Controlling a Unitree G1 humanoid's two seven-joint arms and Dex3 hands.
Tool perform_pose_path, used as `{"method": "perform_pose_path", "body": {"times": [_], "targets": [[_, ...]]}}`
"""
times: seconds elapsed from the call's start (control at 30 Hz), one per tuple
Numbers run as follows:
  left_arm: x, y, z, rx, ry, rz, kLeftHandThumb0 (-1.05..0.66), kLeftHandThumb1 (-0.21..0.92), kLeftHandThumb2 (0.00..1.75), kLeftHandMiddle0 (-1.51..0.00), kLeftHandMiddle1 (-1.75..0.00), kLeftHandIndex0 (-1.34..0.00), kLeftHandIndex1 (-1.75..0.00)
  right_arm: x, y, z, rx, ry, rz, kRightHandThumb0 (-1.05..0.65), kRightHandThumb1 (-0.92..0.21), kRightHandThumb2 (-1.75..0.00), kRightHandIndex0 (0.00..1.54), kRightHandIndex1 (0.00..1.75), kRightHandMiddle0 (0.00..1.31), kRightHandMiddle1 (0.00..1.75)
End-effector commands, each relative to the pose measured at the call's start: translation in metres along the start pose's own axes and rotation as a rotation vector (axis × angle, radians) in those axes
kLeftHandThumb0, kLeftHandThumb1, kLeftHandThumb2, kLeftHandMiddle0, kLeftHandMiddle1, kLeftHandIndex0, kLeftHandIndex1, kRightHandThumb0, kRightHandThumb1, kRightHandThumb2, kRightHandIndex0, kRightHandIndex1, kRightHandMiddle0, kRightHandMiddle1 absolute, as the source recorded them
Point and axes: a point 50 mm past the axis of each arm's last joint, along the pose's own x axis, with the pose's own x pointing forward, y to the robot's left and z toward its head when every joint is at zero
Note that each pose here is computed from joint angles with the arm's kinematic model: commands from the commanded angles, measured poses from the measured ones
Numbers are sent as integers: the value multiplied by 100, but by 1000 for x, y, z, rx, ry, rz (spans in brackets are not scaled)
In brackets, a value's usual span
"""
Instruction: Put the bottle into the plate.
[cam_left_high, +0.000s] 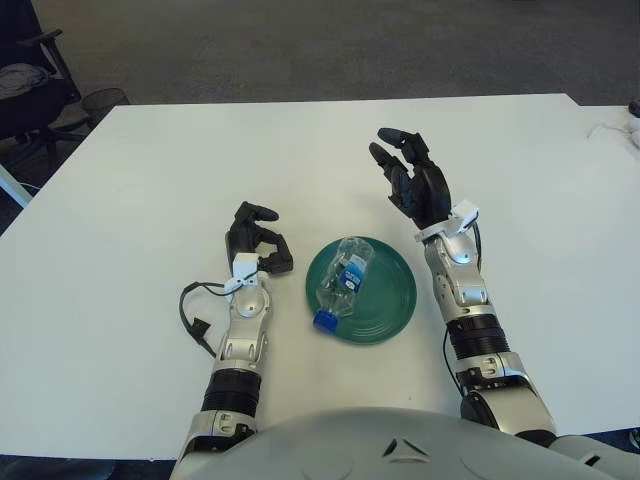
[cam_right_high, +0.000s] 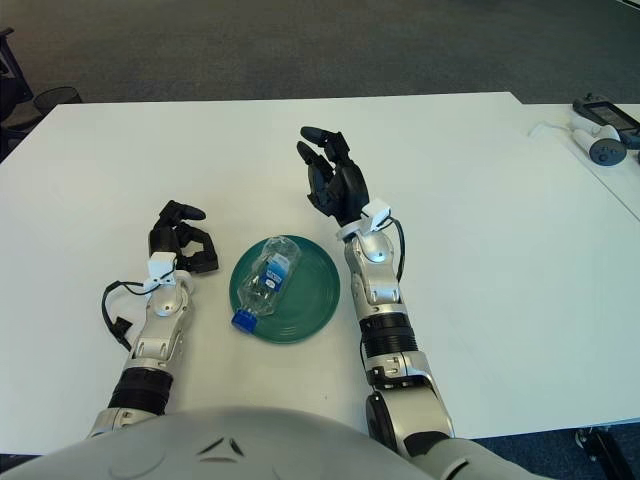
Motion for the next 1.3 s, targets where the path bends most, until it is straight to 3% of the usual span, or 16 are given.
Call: {"method": "perform_pose_path", "body": {"times": [0.0, 1.27], "targets": [[-2, 5, -7, 16, 34, 32, 0, -4, 172, -86, -174, -66, -175, 2, -1, 3, -3, -12, 2, -53, -92, -65, 36, 1, 0, 92], [-4, 3, -4, 60, 35, 56, 0, -6, 175, -88, -175, -68, -174, 1, -1, 4, -3, -13, 2, -53, -92, -65, 36, 1, 0, 92]]}}
